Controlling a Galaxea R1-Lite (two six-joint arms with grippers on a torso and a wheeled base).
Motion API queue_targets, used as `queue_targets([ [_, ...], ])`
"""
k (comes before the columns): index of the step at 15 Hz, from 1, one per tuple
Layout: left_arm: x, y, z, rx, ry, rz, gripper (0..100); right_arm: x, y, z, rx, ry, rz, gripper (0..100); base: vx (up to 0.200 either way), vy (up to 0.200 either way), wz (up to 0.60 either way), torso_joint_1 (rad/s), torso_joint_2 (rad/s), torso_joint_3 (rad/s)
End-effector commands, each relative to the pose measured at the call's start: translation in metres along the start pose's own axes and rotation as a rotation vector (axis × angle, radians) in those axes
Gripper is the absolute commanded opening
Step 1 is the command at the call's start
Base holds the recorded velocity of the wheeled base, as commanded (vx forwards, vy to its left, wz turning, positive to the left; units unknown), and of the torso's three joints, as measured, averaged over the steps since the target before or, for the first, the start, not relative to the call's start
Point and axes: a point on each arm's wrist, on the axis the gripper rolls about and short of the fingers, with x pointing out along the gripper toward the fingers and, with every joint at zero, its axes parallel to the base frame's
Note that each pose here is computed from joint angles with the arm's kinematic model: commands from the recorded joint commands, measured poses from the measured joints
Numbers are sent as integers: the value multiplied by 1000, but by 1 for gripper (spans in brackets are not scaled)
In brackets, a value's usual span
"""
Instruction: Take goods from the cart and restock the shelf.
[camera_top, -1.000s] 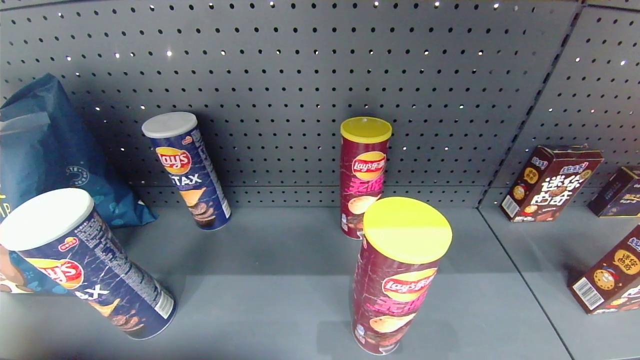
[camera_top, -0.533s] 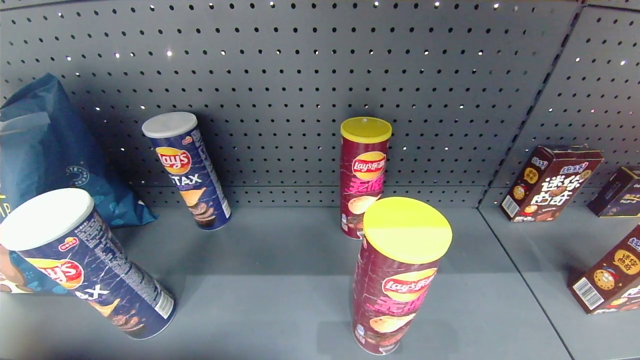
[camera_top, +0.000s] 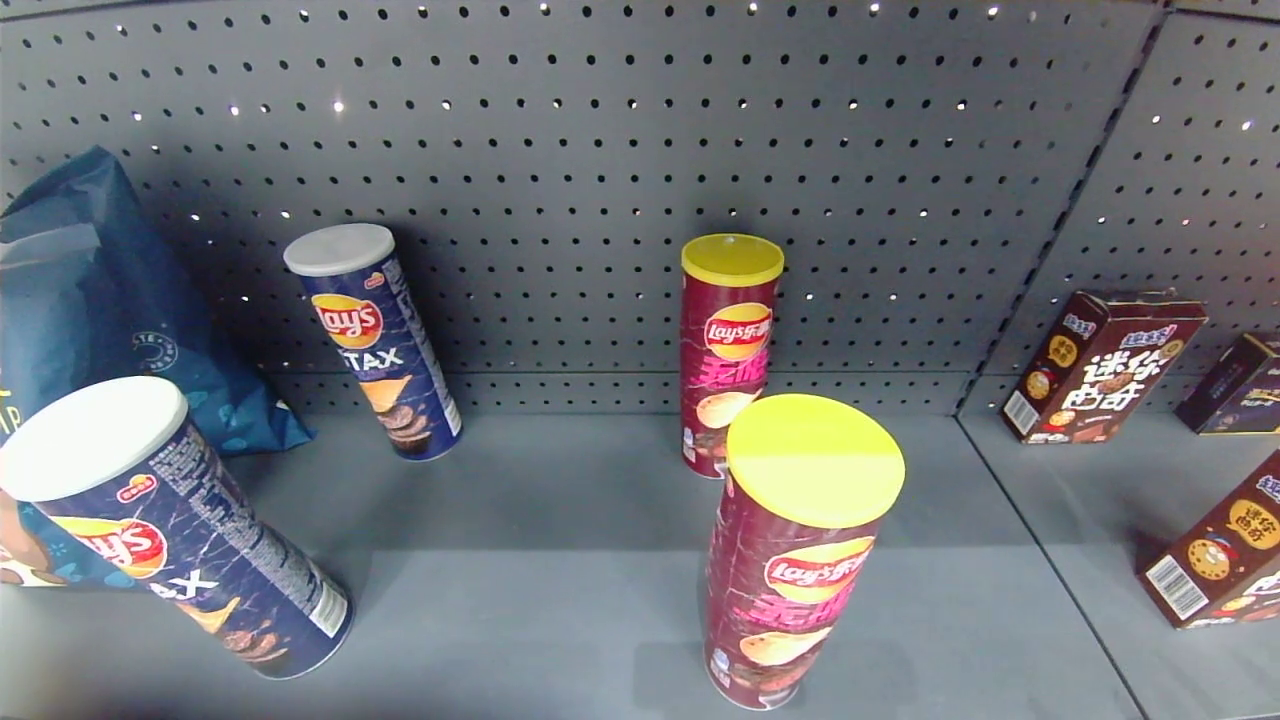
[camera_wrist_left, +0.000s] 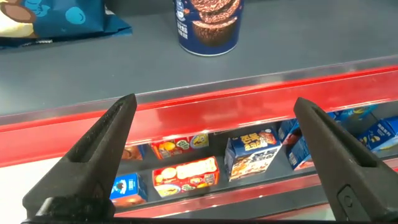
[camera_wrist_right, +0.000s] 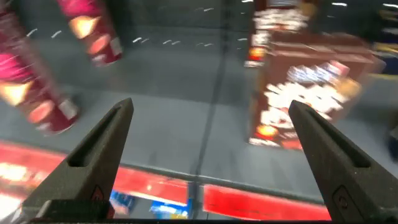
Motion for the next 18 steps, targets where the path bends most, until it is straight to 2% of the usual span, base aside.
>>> queue_targets([
  [1, 0, 0, 0, 1, 2, -1, 100, -16, 3, 5, -48, -73, 161, 100, 0, 0, 0, 0, 0, 0],
  [5, 0, 0, 0, 1, 2, -1, 100, -12, 4, 15, -48, -67, 261, 100, 0, 0, 0, 0, 0, 0],
  [10, 0, 0, 0, 1, 2, -1, 100, 25, 5, 28, -38, 62, 383, 100, 0, 0, 0, 0, 0, 0],
  [12, 0, 0, 0, 1, 2, -1, 100, 37, 5, 37, -45, 82, 424, 100, 0, 0, 0, 0, 0, 0],
  [13, 0, 0, 0, 1, 2, -1, 100, 57, 7, 48, -95, 115, 465, 100, 0, 0, 0, 0, 0, 0],
  [18, 0, 0, 0, 1, 2, -1, 100, 111, 26, 42, -137, 254, 606, 100, 0, 0, 0, 0, 0, 0],
])
